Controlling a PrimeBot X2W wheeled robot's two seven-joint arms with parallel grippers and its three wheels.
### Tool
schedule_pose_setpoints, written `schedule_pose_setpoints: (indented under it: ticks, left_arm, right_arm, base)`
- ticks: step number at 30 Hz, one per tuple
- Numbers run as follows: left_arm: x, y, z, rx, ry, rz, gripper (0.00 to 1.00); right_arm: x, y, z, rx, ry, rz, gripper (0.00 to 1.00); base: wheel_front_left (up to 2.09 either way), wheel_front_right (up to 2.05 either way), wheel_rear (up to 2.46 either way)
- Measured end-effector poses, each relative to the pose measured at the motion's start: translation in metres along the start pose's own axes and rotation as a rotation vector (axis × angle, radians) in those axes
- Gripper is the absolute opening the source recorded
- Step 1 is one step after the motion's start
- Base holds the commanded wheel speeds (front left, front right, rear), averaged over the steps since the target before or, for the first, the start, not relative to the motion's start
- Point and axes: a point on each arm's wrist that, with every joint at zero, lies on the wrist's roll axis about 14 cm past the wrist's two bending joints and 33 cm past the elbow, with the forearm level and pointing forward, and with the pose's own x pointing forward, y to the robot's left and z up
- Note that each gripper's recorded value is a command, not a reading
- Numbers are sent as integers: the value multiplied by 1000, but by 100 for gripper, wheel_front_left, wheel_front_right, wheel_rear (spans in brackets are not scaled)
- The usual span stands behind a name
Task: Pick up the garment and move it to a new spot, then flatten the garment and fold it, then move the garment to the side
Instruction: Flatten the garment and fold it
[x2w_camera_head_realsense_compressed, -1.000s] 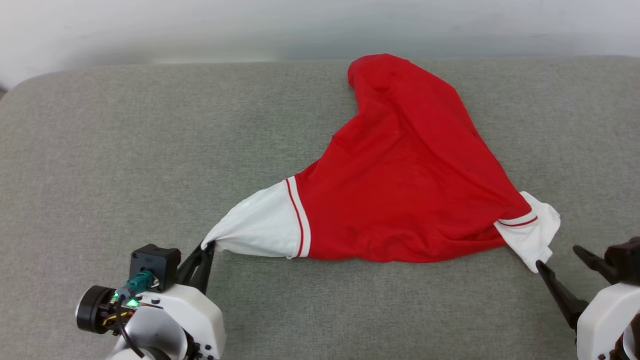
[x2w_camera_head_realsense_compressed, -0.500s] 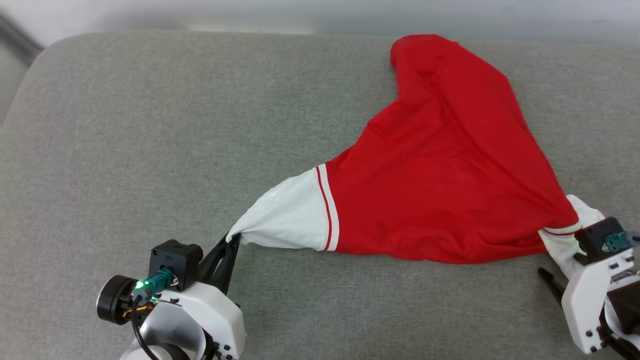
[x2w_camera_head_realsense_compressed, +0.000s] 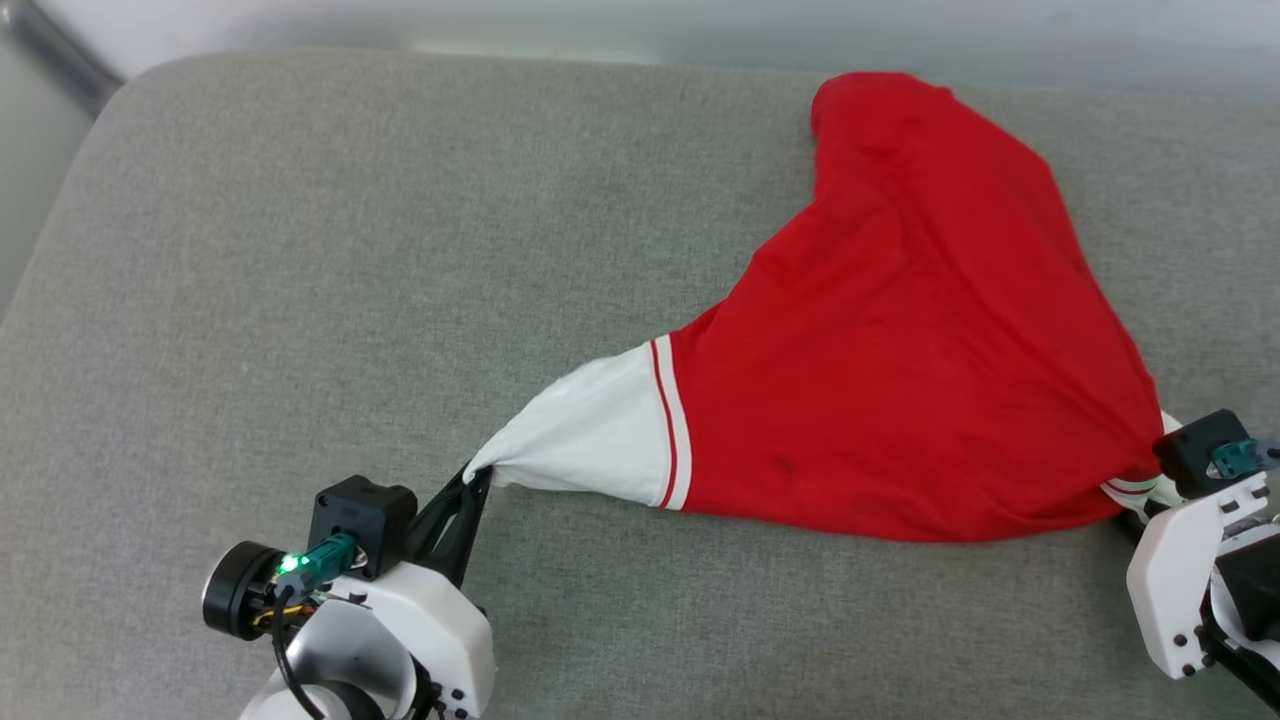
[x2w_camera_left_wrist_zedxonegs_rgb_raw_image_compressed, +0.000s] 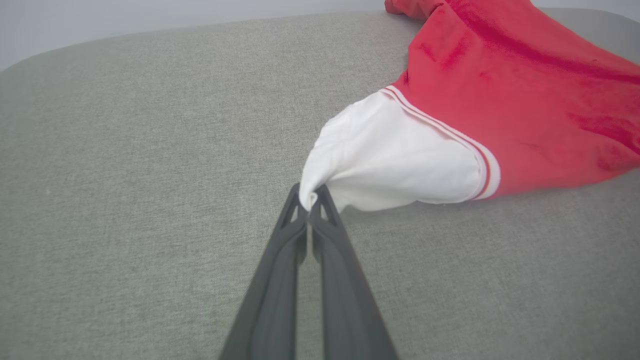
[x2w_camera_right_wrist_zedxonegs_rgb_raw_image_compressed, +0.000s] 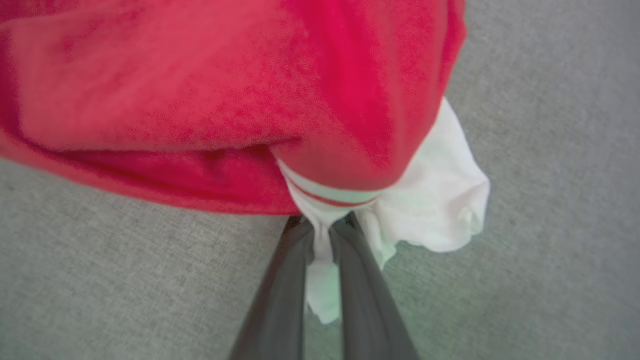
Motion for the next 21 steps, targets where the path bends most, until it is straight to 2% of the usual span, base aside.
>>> schedule_pose_setpoints:
  ticks: [6, 14, 19, 20, 21]
  left_arm:
    - [-10, 3, 12, 27, -46, 3, 0]
    - [-30, 6, 52, 77, -173, 4, 0]
    - [-45, 7, 89, 114, -286, -1, 0]
    - [-59, 10, 120, 146, -387, 11, 0]
    - [-63, 11, 130, 149, -419, 14, 0]
  right_arm:
    - [-30, -7, 19, 44, -89, -1, 0]
    - [-104, -18, 64, 40, -242, -9, 0]
    - [-152, -23, 91, 39, -338, -12, 0]
    - [-187, -26, 114, 37, -433, -21, 0]
    - [-195, -26, 120, 34, -458, -25, 0]
  base:
    - [0, 0, 0]
    - [0, 0, 0]
    - [0, 0, 0]
    - [0, 0, 0]
    - [0, 0, 0]
